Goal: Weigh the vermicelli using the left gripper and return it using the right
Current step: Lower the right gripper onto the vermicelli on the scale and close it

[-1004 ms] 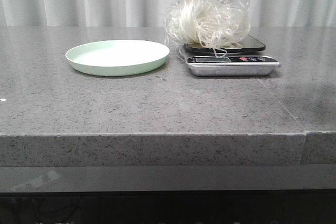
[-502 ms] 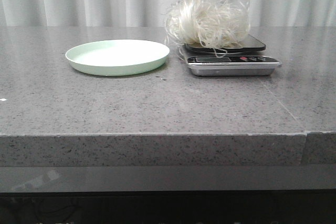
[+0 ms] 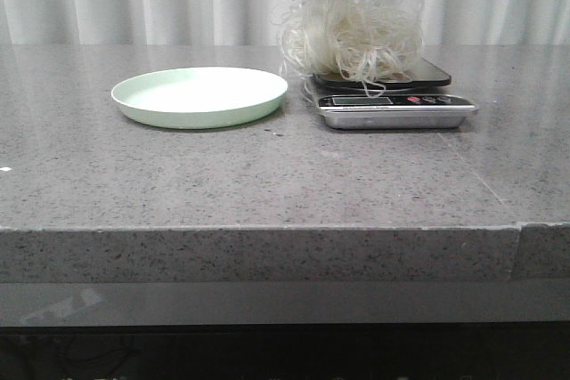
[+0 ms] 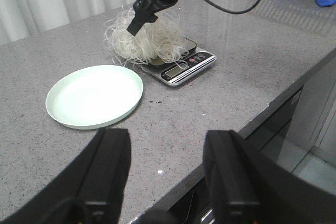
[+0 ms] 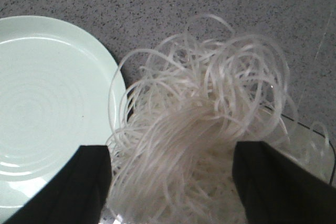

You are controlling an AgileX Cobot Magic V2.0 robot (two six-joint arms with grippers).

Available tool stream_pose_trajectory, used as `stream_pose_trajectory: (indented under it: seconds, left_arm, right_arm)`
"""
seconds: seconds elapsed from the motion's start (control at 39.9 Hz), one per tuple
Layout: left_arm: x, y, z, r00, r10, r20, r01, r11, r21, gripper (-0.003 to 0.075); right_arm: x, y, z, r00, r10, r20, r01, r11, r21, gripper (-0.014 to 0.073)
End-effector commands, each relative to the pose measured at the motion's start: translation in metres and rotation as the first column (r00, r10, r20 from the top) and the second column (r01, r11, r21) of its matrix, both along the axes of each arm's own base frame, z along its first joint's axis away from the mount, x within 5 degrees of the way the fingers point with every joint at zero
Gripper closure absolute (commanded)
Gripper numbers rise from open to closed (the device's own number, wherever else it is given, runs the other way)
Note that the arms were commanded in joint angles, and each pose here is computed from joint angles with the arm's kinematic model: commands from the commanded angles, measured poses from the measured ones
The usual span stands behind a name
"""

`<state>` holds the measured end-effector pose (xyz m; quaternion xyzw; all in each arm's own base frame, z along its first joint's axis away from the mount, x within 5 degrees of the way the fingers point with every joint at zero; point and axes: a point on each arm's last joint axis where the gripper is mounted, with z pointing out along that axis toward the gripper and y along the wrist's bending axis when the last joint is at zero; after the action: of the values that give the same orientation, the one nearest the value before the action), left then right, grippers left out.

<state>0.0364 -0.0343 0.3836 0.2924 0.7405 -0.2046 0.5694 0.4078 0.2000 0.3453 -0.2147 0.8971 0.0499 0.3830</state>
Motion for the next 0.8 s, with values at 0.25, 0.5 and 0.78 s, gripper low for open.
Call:
stream_pose_trajectory:
  seconds: [0.25,0.5,0.78]
  left_arm:
    - [0.001,-0.002,0.013,0.998,-0.003,0.060,0.007,0.997,-0.071,0.0312]
    - [0.001,-0.002,0.013,0.998,-0.003,0.060,0.007,0.997,-0.071,0.0312]
    - [0.001,-0.002,0.013,0.998,-0.003,0.060,0.007,0.997,-0.071,0.0312]
  right_arm:
    - [0.006,-0.019,0.022,0.997,-0.044,0.064,0.043,0.999,0.009,0.0001]
    - [0.005,-0.020,0.020,0.998,-0.047,0.039,0.047,0.999,-0.003,0.0258]
    - [0.003,-0.020,0.019,0.999,-0.047,0.023,0.048,0.999,-0.012,0.0438]
